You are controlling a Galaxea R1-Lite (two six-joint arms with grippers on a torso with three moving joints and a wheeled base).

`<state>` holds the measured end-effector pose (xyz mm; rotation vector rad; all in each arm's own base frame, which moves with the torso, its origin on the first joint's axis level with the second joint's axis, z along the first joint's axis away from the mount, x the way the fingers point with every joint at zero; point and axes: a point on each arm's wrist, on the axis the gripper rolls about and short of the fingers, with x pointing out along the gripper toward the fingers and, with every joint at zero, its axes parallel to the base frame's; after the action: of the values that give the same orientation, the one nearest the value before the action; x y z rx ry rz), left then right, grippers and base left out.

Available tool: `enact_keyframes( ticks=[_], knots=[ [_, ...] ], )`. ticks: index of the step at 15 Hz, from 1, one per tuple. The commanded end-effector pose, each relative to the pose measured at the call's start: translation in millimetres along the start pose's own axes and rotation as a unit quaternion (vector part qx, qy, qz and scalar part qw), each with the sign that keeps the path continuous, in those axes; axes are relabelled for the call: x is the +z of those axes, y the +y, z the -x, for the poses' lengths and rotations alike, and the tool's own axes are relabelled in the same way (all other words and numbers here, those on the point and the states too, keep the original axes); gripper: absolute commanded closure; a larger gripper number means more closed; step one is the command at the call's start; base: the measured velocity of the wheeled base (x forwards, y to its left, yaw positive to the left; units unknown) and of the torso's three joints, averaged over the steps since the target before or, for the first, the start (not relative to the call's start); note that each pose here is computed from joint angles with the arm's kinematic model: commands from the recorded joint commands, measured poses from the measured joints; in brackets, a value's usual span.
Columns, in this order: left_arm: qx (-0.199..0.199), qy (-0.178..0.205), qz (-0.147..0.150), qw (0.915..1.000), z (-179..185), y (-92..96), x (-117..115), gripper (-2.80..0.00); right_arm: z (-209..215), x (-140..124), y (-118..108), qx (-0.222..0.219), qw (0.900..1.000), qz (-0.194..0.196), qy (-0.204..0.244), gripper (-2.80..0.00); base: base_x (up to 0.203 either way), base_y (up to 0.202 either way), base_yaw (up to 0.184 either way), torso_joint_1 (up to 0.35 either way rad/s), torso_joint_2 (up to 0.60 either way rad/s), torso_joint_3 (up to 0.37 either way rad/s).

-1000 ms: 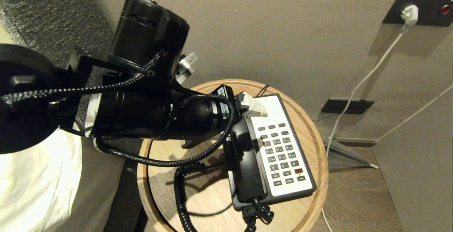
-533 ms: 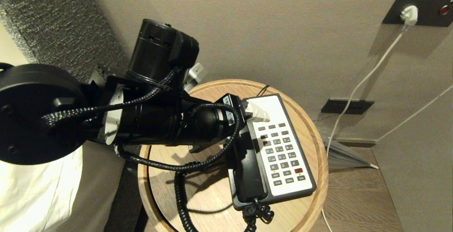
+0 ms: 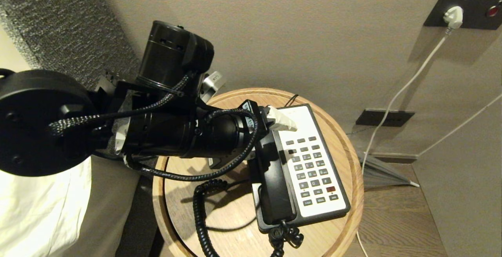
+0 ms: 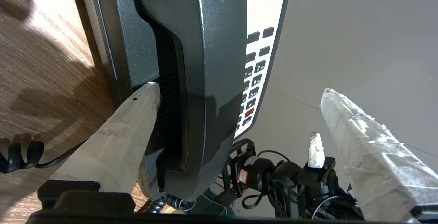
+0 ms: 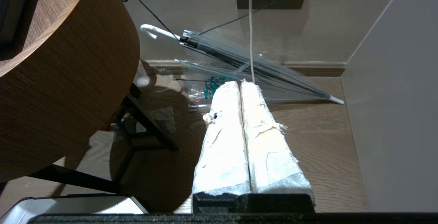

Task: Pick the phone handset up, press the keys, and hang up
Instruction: Pick up the desk phone handset

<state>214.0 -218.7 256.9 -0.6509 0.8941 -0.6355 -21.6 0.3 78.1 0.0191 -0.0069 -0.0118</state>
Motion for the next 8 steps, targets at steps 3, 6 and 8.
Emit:
enact_keyframes(
  ticks=[3,6,8],
  knots=[
    [0.001,0.001,0.004,1.0000,2.0,0.9,-0.4,-2.80,-0.5,-2.1,-0.1,0.000,1.000,0.000,0.003,0.00,0.000,0.000,0.000,0.000,0.00,0.000],
    [-0.003,0.003,0.007,1.0000,-1.2,1.7,-0.5,-2.80,-0.5,-2.1,-0.1,0.000,1.000,0.000,0.003,0.00,0.000,0.000,0.000,0.000,0.00,0.000],
    [-0.021,-0.002,0.018,0.9996,-1.8,-1.1,1.5,-2.80,-0.5,-2.1,0.0,0.000,1.000,0.000,0.003,0.00,0.000,0.000,0.000,0.000,0.00,0.000]
  ],
)
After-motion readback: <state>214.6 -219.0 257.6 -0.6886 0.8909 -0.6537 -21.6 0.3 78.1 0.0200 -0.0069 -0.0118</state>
